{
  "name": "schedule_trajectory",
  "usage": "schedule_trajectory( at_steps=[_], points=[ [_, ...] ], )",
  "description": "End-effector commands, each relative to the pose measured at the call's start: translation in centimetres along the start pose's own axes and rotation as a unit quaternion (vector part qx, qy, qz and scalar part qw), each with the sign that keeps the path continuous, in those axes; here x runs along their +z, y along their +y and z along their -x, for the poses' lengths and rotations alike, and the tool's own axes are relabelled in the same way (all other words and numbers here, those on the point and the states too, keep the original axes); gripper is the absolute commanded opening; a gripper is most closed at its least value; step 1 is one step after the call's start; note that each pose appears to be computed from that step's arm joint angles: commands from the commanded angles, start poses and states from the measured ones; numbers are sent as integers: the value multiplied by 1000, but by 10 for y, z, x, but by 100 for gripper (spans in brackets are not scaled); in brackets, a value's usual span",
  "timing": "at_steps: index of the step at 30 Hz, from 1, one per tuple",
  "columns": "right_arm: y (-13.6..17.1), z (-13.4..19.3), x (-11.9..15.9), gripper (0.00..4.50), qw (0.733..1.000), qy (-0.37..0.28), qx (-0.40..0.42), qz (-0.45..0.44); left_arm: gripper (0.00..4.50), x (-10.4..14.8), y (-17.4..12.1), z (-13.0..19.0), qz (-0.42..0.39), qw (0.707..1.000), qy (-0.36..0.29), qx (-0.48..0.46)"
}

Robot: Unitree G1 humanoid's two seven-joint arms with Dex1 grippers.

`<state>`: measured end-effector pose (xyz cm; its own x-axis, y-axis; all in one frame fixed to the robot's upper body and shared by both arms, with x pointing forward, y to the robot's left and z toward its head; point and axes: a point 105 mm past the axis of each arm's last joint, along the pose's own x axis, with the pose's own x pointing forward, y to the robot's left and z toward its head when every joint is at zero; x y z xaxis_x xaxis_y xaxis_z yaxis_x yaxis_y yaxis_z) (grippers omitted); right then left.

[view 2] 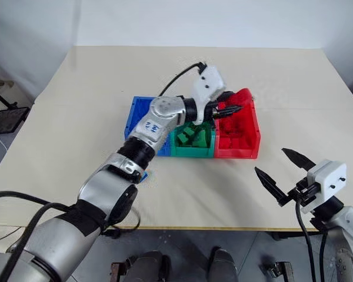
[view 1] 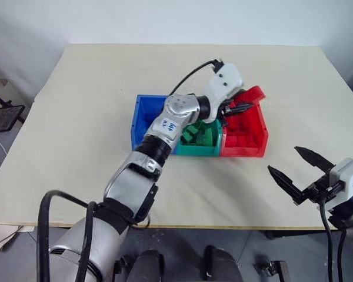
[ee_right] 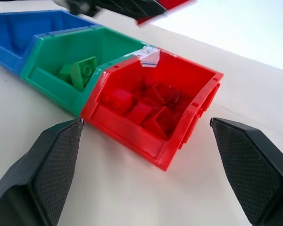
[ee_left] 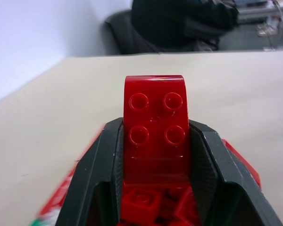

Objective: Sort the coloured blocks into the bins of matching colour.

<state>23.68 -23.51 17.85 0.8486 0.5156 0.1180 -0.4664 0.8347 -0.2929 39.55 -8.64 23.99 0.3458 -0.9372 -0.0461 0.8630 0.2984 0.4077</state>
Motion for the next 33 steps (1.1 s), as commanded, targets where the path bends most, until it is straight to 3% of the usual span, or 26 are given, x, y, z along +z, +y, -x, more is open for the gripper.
schedule_trajectory(
  at_steps=[1, 5, 7, 12, 16, 18, 23, 26, 31, 33],
  points=[
    [10, 0, 10, 450, 1000, -10, 9, 16, 224, 4, 3, -1, -22, 1000, 3, 1],
    [11, 0, 7, 450, 1000, -3, 14, 17, 345, 10, -4, 6, -23, 998, -36, -37],
    [13, -4, 7, 450, 999, -2, 34, 26, 404, 16, 0, 24, -34, 996, -65, -56],
    [18, -14, 9, 450, 996, -4, 85, 37, 404, 12, 11, 71, -35, 994, -74, -65],
    [29, -26, 8, 450, 986, -2, 161, 50, 404, -8, 8, 136, -55, 994, -61, -74],
    [37, -35, 10, 450, 973, -5, 221, 68, 404, -18, 1, 191, -54, 994, -64, -63],
    [43, -46, 16, 450, 951, -11, 301, 64, 404, -43, -21, 267, 1, 999, 19, -26],
    [50, -56, 13, 450, 933, -6, 351, 72, 448, -62, -28, 310, 22, 996, 84, 36],
    [59, -70, 14, 450, 917, -18, 394, 53, 448, -94, -41, 361, 48, 977, 188, 86],
    [60, -72, 14, 450, 913, -15, 406, 46, 448, -100, -48, 367, 53, 974, 204, 87]
  ],
)
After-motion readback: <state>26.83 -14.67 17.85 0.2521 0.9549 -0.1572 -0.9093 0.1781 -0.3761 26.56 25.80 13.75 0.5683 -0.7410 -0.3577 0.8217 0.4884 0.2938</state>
